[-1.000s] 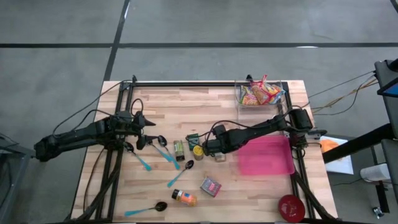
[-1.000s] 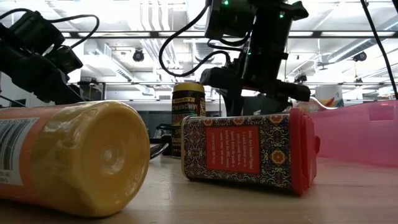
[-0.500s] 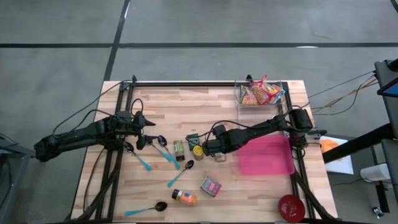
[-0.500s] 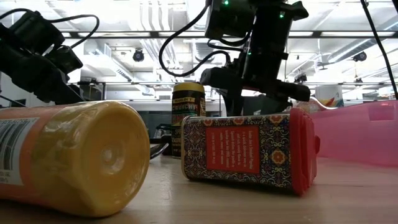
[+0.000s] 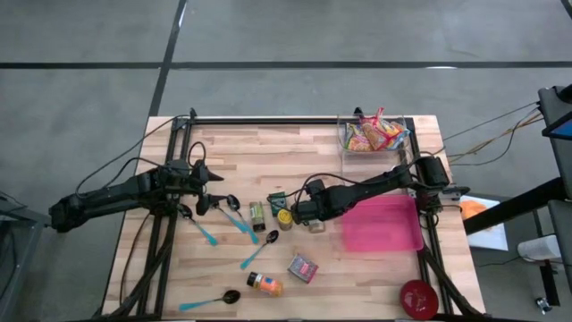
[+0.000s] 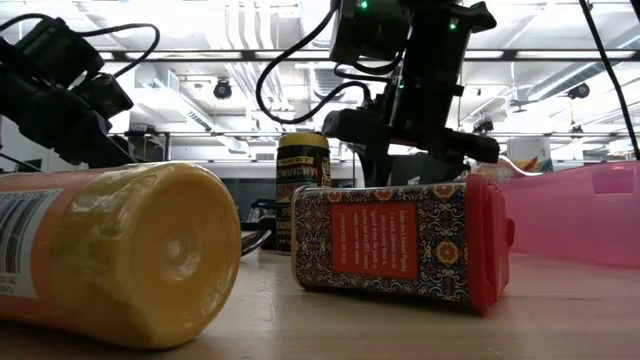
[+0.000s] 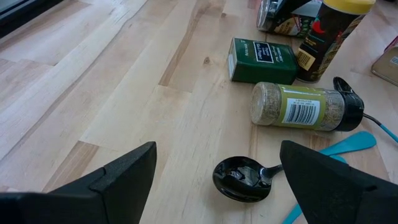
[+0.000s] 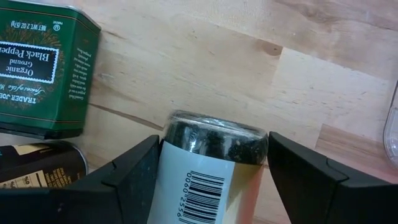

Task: Pick & Place Food Item
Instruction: Put the gold seasoning bottle into the bottom transparent bin

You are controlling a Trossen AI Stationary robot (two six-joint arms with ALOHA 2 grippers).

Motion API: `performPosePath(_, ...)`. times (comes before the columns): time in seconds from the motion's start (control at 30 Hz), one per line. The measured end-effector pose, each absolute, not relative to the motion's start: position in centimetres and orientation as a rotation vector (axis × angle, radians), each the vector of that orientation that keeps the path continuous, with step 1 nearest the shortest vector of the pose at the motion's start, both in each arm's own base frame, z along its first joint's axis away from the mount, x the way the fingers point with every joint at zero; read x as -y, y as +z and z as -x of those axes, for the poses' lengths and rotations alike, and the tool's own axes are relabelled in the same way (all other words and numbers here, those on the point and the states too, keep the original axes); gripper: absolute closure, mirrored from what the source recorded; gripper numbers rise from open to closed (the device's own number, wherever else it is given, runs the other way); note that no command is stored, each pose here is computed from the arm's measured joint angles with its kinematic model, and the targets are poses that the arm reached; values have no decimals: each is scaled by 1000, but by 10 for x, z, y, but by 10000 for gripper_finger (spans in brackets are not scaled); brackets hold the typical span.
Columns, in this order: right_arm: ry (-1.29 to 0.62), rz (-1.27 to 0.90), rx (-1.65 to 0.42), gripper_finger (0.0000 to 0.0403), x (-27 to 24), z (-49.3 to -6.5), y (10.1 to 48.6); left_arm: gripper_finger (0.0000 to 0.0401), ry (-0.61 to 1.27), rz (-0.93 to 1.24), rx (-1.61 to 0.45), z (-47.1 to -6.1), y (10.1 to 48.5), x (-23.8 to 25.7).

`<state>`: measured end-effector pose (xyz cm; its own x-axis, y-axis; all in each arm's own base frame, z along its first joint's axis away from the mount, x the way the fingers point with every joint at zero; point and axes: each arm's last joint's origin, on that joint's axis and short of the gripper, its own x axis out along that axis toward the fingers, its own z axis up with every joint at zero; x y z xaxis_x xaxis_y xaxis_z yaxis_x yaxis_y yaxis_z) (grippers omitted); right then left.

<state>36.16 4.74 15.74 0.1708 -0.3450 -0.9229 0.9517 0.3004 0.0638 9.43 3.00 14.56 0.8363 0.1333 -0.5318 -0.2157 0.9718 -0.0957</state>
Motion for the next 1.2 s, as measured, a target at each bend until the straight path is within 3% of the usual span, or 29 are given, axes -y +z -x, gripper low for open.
performPosePath(0.4, -1065, -786, -966, 136, -47, -362, 158, 56, 185, 154, -550, -94, 146, -30)
performPosePath(0.77, -1067, -794, -968, 52, -47, -363, 156, 56, 185, 154, -550, -94, 146, -30)
performPosePath(1.2, -1089, -782, -1007, 44, -48, -362, 141, 56, 186, 154, -551, -94, 146, -30)
